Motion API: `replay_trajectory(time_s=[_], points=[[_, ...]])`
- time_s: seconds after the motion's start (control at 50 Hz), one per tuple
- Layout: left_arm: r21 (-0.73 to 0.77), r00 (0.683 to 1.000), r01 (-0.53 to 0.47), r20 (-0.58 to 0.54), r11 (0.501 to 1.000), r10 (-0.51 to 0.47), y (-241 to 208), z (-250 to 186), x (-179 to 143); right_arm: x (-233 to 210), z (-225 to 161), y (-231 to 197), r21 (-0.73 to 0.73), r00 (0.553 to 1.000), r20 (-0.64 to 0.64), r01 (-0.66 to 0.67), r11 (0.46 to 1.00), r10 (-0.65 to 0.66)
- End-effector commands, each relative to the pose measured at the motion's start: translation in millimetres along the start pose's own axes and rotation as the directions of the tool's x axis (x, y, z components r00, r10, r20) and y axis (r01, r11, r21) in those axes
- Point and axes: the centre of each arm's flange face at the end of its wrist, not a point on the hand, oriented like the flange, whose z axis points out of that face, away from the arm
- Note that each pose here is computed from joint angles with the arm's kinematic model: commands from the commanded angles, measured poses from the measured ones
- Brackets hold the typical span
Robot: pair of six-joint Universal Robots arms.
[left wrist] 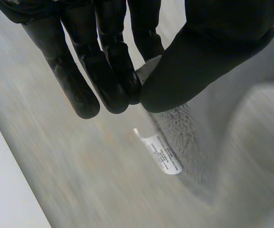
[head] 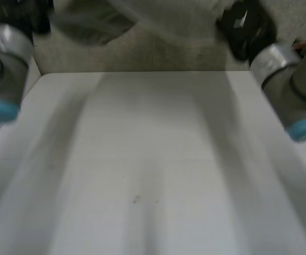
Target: Fold the towel.
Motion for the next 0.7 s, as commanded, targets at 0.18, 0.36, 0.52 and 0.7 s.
replay_trajectory(time_s=[0.18,0.36,0.52,0.7], points=[[-0.406,0.986,-0.019,-0.159,0.914,-0.050,152,-116,34,-156,-70,108,-0.328,0.868,0.452,-0.051,0.943,0.204],[-0.417,0.995,-0.013,-0.096,0.909,-0.030,144,-123,7,-140,-81,98,-0.357,0.877,0.416,-0.085,0.930,0.240],[-0.406,0.996,-0.007,-0.083,0.914,-0.029,136,-125,1,-108,-88,104,-0.484,0.854,0.201,-0.339,0.807,0.479],[-0.412,0.993,-0.003,-0.108,0.911,-0.046,133,-133,5,-93,-105,136,-0.585,0.760,-0.049,-0.548,0.598,0.648]])
